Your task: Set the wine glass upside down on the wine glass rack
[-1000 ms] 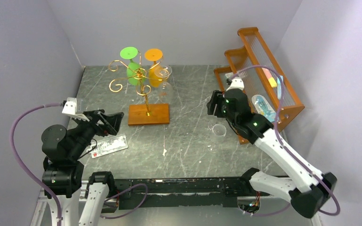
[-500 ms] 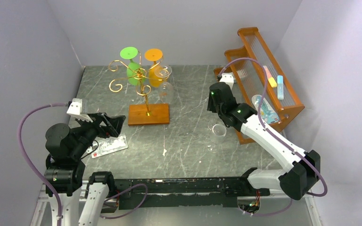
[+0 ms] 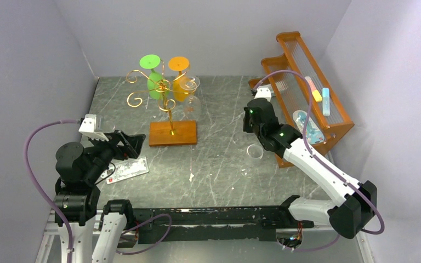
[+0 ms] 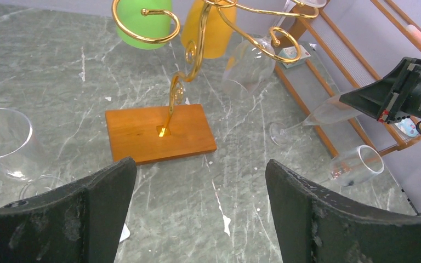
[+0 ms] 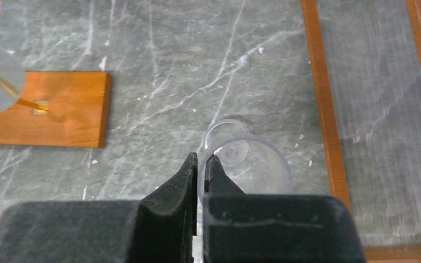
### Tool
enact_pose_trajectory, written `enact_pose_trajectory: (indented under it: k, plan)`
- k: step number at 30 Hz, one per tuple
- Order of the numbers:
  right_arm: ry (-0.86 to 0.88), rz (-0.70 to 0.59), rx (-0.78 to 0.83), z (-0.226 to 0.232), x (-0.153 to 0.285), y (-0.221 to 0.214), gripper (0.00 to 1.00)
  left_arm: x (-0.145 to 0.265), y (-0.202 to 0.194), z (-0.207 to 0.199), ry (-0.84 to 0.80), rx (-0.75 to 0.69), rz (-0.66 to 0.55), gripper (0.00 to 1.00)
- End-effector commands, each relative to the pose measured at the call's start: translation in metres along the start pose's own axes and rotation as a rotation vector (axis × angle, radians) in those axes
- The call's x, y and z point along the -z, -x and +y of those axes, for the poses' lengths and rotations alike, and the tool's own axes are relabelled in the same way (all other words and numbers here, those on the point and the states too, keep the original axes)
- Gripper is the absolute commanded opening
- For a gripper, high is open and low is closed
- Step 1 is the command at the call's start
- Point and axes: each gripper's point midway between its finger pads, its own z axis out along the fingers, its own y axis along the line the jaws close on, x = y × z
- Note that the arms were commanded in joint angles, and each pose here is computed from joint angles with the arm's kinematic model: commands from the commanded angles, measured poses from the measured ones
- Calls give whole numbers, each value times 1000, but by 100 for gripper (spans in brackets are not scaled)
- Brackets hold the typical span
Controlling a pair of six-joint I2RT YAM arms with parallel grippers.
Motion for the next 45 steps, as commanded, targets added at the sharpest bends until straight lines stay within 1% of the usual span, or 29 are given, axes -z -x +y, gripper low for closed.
enact_pose_trajectory:
  k: [1, 4, 7, 10, 14, 17, 20, 22, 25, 29, 31, 33, 37, 39, 43, 45]
  plan:
    - [105, -90, -47, 13, 16, 22, 0, 4, 1, -20, -102, -1, 4, 92]
    - [191, -159, -98, 22, 34, 38, 0, 8, 4, -42, -223, -13, 5, 95]
    - [263, -256, -160, 26, 56, 56, 0, 12, 19, -48, -239, -23, -41, 96]
    - [284, -392, -242, 18, 79, 79, 0, 12, 39, -59, -277, -7, -90, 96]
    - [307, -557, -331, 3, 112, 104, 0, 6, 56, -79, -377, 19, -53, 93]
    - [354, -671, -387, -3, 138, 121, 0, 6, 74, -86, -392, 11, -79, 92]
    - [380, -756, -414, -9, 157, 132, 0, 6, 93, -99, -460, 28, -106, 91]
    - [399, -795, -439, -12, 168, 137, 0, 3, 103, -103, -479, 40, -104, 90]
    - [454, -857, -477, -14, 186, 142, 0, 2, 121, -110, -503, 67, -145, 90]
    - [518, -936, -534, -20, 210, 147, 0, -3, 138, -118, -583, 202, -207, 88]
    - [543, -974, -555, -23, 222, 150, 0, -6, 144, -116, -587, 254, -234, 88]
    - [567, -1010, -562, -25, 233, 153, 0, -5, 152, -117, -587, 278, -265, 89]
    - [635, -1049, -550, -22, 252, 157, 0, 2, 169, -123, -606, 312, -315, 95]
    - [662, -1057, -549, -20, 258, 158, 0, -1, 172, -124, -631, 329, -312, 96]
    - [702, -1063, -555, -16, 263, 160, 0, -22, 169, -119, -651, 373, -271, 96]
    - [709, -1040, -572, -12, 259, 162, 0, -33, 167, -122, -682, 382, -246, 96]
